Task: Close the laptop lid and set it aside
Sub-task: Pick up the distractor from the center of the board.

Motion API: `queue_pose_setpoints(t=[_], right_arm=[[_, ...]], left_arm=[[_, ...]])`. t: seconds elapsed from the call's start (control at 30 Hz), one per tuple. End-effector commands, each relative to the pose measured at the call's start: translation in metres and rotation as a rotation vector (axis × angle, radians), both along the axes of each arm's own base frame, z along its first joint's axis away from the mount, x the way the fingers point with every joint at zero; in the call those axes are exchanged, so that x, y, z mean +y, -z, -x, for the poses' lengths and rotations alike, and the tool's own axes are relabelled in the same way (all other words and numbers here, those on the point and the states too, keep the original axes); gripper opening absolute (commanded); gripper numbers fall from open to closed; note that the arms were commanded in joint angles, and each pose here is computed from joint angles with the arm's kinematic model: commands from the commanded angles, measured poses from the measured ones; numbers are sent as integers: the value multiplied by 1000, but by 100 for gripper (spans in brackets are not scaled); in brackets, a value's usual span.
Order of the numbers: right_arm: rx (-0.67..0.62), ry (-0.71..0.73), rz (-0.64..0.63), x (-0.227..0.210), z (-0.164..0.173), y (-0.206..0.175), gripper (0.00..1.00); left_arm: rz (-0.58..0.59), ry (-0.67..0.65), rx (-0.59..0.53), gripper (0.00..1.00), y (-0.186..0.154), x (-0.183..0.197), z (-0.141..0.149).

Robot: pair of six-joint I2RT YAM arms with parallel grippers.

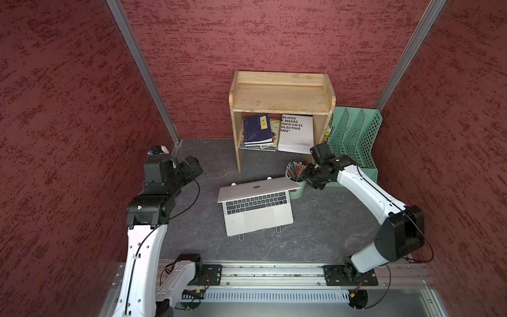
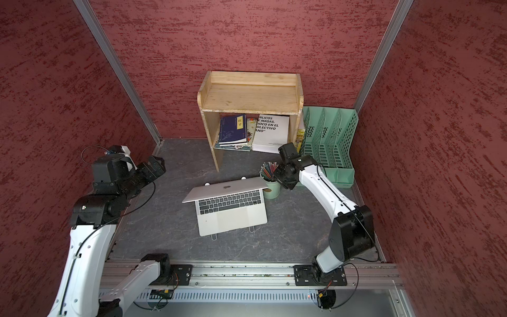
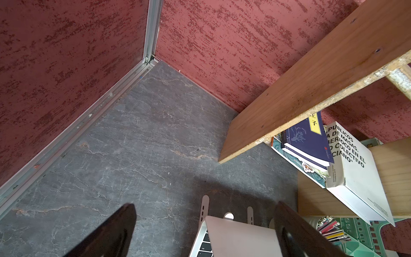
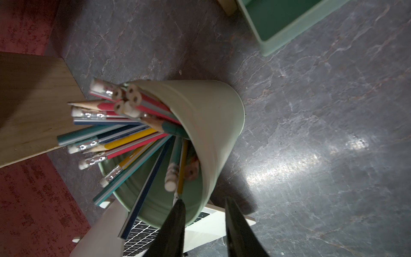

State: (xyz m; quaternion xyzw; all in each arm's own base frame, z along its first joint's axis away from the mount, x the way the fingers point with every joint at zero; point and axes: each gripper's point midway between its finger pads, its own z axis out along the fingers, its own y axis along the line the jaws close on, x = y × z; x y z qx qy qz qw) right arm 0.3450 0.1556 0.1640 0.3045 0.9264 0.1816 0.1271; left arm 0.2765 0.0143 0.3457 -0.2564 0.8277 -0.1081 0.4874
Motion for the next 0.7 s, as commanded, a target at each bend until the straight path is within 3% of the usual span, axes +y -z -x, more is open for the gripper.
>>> queue_pose_setpoints(t=[0.0, 0.17, 0.33, 0.67], right_arm=[[14, 6, 7, 5, -7, 5, 34], [29, 7, 25, 7, -16, 8, 32], [66, 5, 28, 10, -19, 14, 19], [110, 11, 63, 2, -7, 2, 15]], left_arm=[[-10, 13, -22, 100, -2, -2, -7], [-11, 12, -21, 100, 3, -1, -10], [-13, 6, -24, 100, 8, 0, -11], [14, -15, -49, 100, 11, 1, -11]])
